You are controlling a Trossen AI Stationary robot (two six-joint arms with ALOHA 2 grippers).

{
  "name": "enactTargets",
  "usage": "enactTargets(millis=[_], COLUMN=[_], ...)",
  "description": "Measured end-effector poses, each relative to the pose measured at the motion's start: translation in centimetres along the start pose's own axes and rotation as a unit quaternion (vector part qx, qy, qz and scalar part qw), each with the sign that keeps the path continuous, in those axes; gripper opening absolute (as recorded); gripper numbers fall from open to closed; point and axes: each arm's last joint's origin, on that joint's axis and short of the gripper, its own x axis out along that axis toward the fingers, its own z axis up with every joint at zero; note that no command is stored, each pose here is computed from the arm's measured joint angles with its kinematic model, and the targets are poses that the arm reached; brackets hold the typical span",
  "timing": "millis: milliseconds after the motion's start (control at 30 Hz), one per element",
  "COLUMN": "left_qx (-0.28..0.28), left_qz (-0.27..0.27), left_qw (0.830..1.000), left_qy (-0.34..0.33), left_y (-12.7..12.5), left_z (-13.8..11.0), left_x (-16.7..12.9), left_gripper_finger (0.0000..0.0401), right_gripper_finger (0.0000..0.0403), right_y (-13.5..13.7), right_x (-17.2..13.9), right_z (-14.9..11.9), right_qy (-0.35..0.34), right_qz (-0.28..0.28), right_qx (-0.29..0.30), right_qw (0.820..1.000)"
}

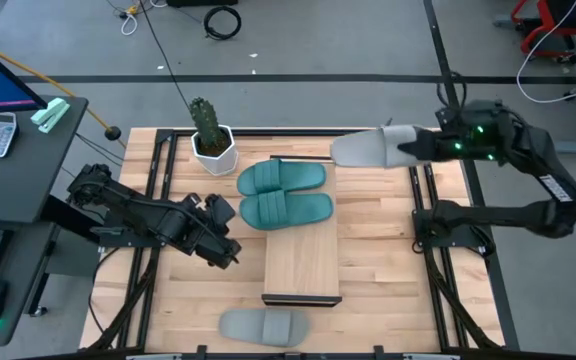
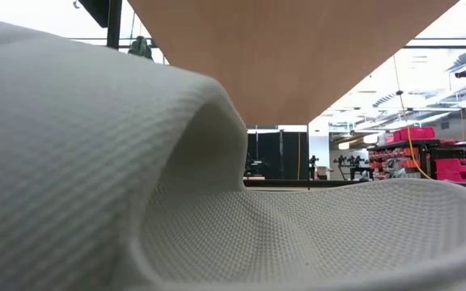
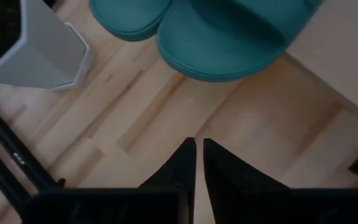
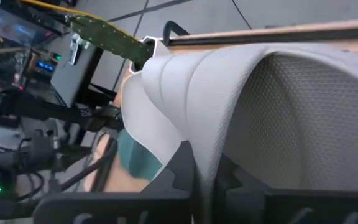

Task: Pick and place slides into the shelf
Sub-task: Put the top gray slide on the shelf

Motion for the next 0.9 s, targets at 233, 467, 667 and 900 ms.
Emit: enactTargets(millis=[233,467,667,900], left_qx=[0.004,0.014,0.018,0.019], left_qz=[0.017,0.027,0.031,0.033], left_qw=[1.0,0.999,0.999,0.999], left_qy=[-0.021,-0.023,-0.021,-0.027], left_y=[0.2,0.6,0.8,0.8], left_z=[0.2,0.8,1.1,1.1], left_x=[0.1,0.4,0.6,0.6], left_gripper_finger=[0.0033,0.0029,0.0036,0.0028], right_gripper_finger=[0.0011,0.0011,0.0011,0.0011], right_y=[0.2,2.5,4.4,5.6], right_x=[-1.1,1.4,3.4,2.7], right_z=[-2.5,-5.1,-8.2,-11.6], right_qy=[0.033,0.12,0.178,0.153], right_qz=[0.009,-0.004,-0.032,-0.02], right_qx=[0.059,0.064,0.054,0.079], right_qw=[0.998,0.991,0.982,0.985])
